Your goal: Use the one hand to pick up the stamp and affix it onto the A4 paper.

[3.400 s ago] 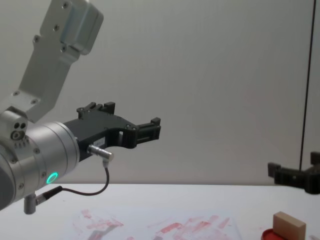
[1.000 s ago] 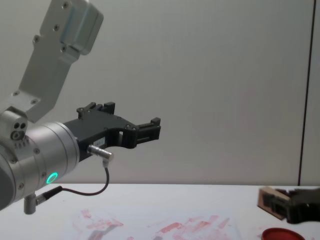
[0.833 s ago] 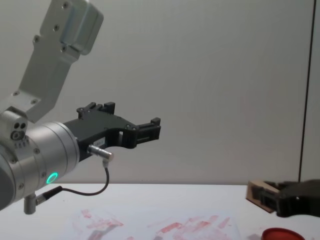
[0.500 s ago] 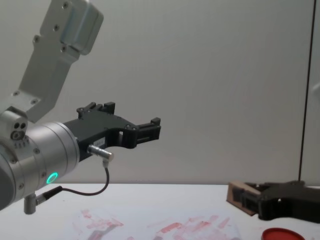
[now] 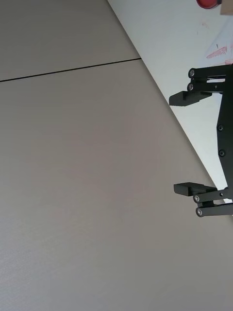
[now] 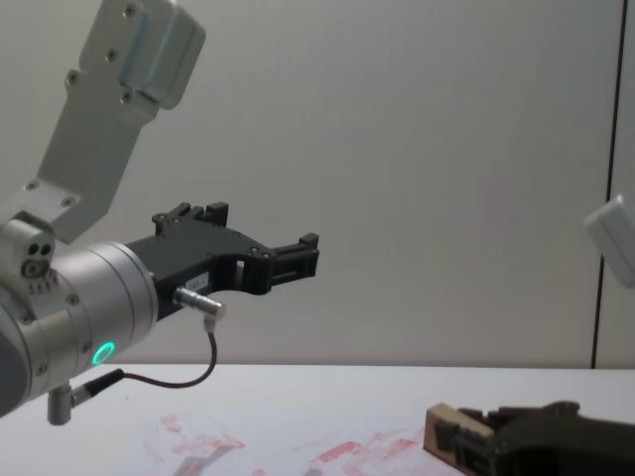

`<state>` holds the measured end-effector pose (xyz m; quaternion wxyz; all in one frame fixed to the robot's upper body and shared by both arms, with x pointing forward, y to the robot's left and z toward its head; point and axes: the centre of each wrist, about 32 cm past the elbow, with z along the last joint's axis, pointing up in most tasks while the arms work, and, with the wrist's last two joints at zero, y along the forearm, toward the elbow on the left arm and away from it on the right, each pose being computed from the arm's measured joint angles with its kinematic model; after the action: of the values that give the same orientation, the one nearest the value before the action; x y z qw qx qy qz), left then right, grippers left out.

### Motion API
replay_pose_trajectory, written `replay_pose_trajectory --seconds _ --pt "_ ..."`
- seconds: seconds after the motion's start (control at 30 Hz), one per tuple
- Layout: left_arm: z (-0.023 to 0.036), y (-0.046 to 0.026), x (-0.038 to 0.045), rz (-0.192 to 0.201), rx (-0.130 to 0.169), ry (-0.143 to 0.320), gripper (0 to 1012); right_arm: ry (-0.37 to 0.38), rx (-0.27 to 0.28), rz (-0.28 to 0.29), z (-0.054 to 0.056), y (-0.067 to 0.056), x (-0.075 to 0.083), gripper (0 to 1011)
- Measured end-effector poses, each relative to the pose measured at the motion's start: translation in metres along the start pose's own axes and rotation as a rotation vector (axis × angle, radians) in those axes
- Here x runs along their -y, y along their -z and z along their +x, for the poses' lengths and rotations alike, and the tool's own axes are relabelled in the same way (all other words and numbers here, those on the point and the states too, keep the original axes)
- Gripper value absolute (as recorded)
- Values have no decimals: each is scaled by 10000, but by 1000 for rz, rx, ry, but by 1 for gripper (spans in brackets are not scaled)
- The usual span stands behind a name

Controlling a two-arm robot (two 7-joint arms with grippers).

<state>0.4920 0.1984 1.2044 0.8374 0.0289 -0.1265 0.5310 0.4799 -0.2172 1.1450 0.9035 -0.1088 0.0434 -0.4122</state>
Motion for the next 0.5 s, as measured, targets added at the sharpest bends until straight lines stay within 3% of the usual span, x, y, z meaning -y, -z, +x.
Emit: replay_pose_trajectory --seconds 0.5 --pt "0 0 0 0 0 0 1002 -17 21 -48 -52 157 23 217"
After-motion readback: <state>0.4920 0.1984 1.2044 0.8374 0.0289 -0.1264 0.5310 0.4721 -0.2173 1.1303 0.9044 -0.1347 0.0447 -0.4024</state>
